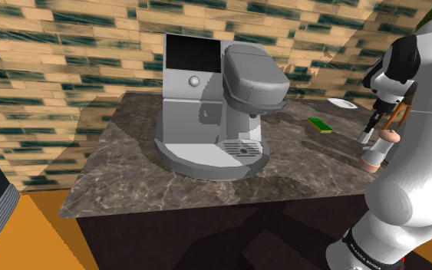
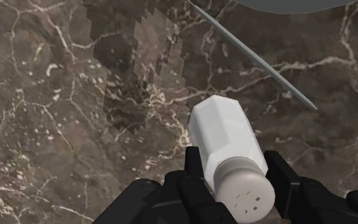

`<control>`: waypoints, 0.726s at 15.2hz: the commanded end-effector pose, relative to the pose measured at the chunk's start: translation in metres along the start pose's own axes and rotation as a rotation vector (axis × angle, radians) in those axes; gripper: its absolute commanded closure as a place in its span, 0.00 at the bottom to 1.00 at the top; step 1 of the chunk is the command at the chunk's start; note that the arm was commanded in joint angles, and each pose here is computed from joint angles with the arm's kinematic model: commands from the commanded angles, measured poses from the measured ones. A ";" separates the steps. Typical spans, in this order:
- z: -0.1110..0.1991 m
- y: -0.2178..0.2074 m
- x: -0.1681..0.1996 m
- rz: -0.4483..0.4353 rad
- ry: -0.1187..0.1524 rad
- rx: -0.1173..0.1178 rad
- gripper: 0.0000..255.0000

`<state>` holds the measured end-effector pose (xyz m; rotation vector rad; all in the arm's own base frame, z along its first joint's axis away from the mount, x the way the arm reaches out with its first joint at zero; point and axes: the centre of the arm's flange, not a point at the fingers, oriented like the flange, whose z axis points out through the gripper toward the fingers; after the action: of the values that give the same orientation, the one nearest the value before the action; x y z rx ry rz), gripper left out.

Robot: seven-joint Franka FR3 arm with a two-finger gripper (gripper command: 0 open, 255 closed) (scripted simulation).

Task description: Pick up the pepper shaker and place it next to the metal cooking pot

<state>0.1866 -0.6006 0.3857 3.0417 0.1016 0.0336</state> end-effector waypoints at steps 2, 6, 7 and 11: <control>0.000 0.000 0.000 0.000 0.000 0.000 1.00; 0.000 0.000 0.000 0.000 0.000 0.000 0.00; 0.000 0.000 0.000 0.000 0.000 0.000 0.00; -0.013 0.000 0.000 0.000 0.000 0.000 0.00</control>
<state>0.1863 -0.6009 0.3920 3.0412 0.1016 0.0339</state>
